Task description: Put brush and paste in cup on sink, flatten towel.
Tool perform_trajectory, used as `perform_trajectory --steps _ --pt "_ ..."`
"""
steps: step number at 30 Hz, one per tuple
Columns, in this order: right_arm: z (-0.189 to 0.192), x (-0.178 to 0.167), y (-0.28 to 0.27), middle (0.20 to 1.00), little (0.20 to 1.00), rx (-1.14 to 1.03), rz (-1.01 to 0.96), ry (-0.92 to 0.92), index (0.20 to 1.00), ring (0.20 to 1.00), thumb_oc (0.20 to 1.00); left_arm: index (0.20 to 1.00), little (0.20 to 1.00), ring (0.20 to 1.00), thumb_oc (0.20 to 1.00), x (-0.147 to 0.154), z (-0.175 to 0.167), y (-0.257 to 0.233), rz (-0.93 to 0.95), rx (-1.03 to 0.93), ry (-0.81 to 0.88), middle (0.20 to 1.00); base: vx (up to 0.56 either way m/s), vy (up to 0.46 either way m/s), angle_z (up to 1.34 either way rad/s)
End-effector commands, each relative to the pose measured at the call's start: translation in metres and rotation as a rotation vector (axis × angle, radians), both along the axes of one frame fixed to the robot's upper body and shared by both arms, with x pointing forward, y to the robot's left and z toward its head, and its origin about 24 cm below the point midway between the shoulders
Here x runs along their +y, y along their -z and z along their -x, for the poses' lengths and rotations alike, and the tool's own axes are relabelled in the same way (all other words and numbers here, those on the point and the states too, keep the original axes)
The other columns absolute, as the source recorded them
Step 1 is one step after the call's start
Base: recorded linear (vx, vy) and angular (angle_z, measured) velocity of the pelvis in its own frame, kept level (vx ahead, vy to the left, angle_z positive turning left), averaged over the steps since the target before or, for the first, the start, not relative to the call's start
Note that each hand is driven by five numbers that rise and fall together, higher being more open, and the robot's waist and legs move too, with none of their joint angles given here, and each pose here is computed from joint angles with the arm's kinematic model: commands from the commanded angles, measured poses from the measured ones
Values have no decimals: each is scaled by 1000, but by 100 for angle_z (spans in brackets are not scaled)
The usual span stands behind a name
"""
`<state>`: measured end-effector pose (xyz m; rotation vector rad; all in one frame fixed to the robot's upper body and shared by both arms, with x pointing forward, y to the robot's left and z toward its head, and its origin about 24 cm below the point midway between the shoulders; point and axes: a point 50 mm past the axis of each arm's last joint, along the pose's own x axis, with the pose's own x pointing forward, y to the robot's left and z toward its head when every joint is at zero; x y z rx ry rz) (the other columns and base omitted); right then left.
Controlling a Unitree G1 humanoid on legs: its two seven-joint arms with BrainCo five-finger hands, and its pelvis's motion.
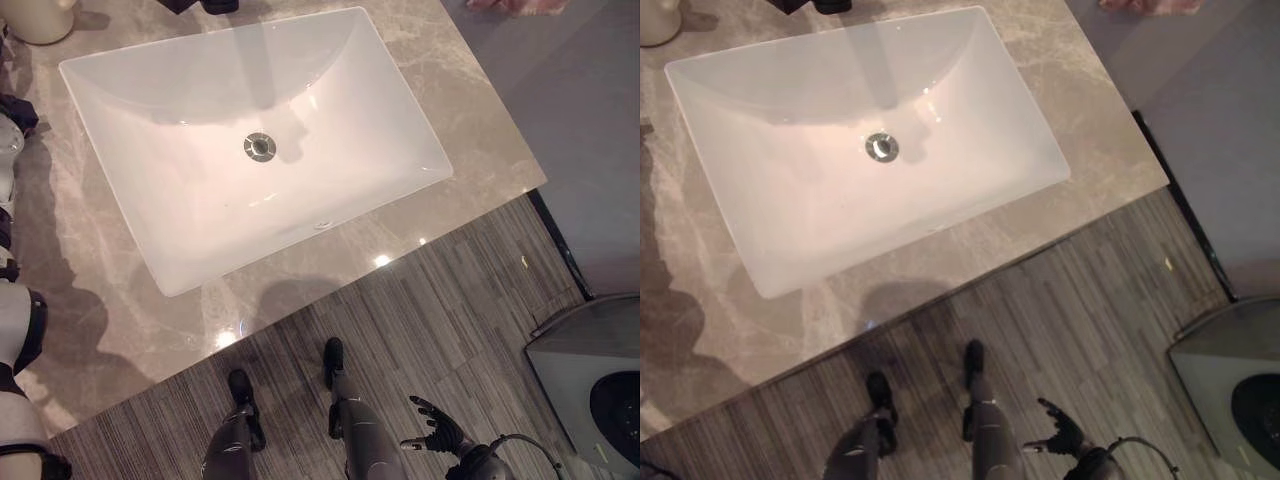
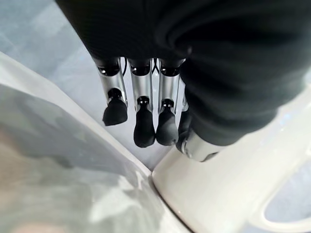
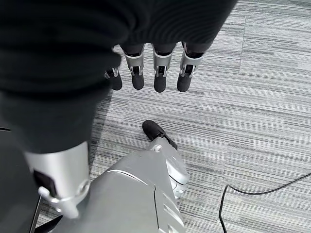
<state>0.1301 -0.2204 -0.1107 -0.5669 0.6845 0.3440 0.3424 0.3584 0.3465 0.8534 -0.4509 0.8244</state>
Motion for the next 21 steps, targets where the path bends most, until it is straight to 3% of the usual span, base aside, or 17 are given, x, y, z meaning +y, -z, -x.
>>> perform_trajectory --steps 1,21 --pt "-20 -32 -15 1000 1000 -64 79 43 1000 1000 1000 200 200 200 200 -14 -8 -5 19 -39 57 200 0 0 0" --pt "-11 -33 -11 1000 1000 -42 72 66 1000 1000 1000 200 200 200 200 -27 -17 -3 108 -81 132 200 -3 0 -1"
